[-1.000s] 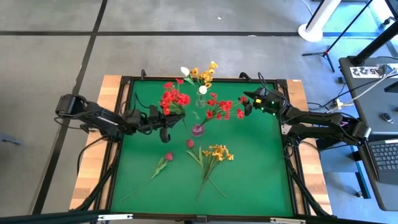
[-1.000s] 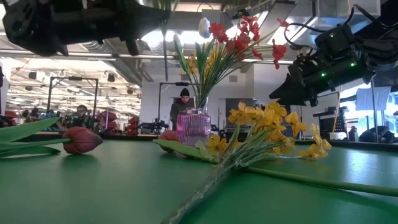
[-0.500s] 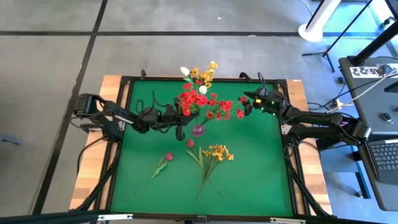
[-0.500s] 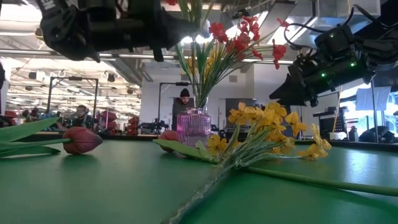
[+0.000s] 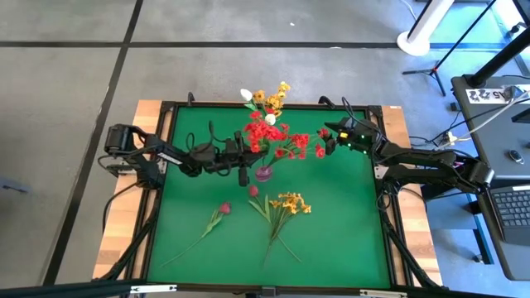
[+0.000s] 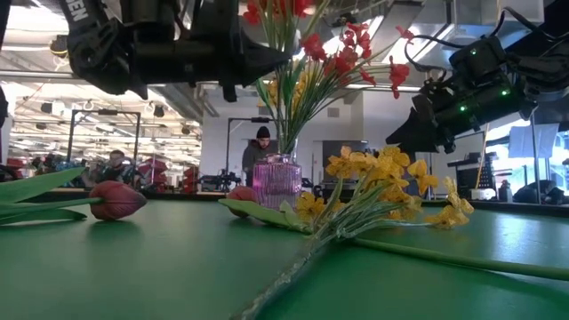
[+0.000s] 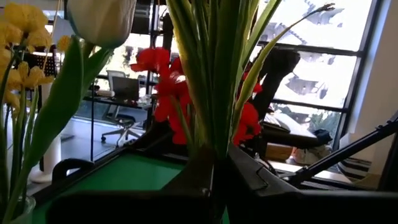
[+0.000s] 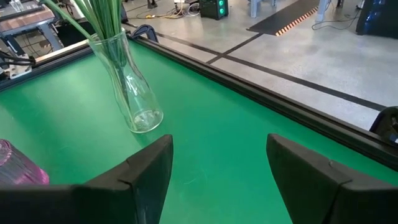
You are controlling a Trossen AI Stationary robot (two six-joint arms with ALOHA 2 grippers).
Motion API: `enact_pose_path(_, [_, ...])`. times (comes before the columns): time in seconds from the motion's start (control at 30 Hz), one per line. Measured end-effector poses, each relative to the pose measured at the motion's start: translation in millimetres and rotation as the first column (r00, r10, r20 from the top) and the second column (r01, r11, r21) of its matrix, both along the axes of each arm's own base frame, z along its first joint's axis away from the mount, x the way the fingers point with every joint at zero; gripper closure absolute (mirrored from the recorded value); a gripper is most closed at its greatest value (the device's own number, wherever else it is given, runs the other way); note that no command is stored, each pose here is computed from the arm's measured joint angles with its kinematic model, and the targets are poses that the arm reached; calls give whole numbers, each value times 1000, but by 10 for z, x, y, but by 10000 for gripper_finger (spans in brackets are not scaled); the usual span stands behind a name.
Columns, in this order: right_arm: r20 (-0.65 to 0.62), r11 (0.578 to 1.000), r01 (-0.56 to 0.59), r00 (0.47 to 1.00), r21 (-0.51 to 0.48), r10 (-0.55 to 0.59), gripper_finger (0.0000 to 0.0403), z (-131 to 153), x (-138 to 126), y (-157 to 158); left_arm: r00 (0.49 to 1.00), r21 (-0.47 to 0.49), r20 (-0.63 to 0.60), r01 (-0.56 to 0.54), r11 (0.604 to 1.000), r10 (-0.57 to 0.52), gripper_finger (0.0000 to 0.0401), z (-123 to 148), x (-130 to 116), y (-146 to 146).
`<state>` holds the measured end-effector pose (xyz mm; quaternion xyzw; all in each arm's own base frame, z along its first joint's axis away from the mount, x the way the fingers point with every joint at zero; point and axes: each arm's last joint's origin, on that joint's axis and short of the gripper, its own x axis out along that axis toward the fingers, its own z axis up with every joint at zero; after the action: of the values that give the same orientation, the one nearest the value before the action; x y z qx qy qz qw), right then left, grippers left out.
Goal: Sort flowers into vase by color
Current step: Put the red flowers into the violet vase
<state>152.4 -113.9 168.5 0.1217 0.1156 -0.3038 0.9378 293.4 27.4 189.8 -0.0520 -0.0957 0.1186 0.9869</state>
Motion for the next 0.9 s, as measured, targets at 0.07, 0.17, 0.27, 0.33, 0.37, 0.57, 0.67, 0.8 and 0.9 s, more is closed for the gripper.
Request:
enact_pose_path(0.07, [0, 1000, 0, 1000, 0, 0, 146, 0, 0, 0, 1000, -2, -25, -6, 1000, 6, 390, -23, 4, 11])
enact_pose_path(0.17, [-1, 1000, 0, 1000, 0, 0, 146, -1, 0, 0, 998, -7, -54, -12, 1000, 12, 390, -51, 6, 31])
enact_pose_path(0.27, [-1, 1000, 0, 1000, 0, 0, 146, 0, 0, 0, 998, -10, -59, -13, 1000, 12, 390, -57, 6, 33])
enact_pose_path(0.33, [-1, 1000, 0, 1000, 0, 0, 146, 0, 0, 0, 998, -10, -59, -13, 1000, 12, 390, -57, 6, 33])
enact_pose_path(0.37, [-1, 1000, 0, 1000, 0, 0, 146, -1, 0, 0, 998, -10, -59, -13, 1000, 12, 390, -57, 6, 33])
enact_pose_path(0.57, [-1, 1000, 0, 1000, 0, 0, 146, 0, 0, 0, 996, -13, -93, -13, 1000, 12, 390, -90, 9, 33])
enact_pose_path(0.67, [-1, 1000, 0, 1000, 0, 0, 146, -1, 0, 0, 994, -15, -109, -13, 1000, 12, 390, -105, 11, 33])
enact_pose_path(0.8, [0, 1000, 0, 1000, 0, 0, 146, 0, 0, 0, 994, -15, -112, -14, 1000, 12, 390, -108, 11, 33])
enact_pose_path(0.9, [-1, 1000, 0, 1000, 0, 0, 146, -1, 0, 0, 993, -16, -117, -14, 1000, 12, 390, -114, 11, 33])
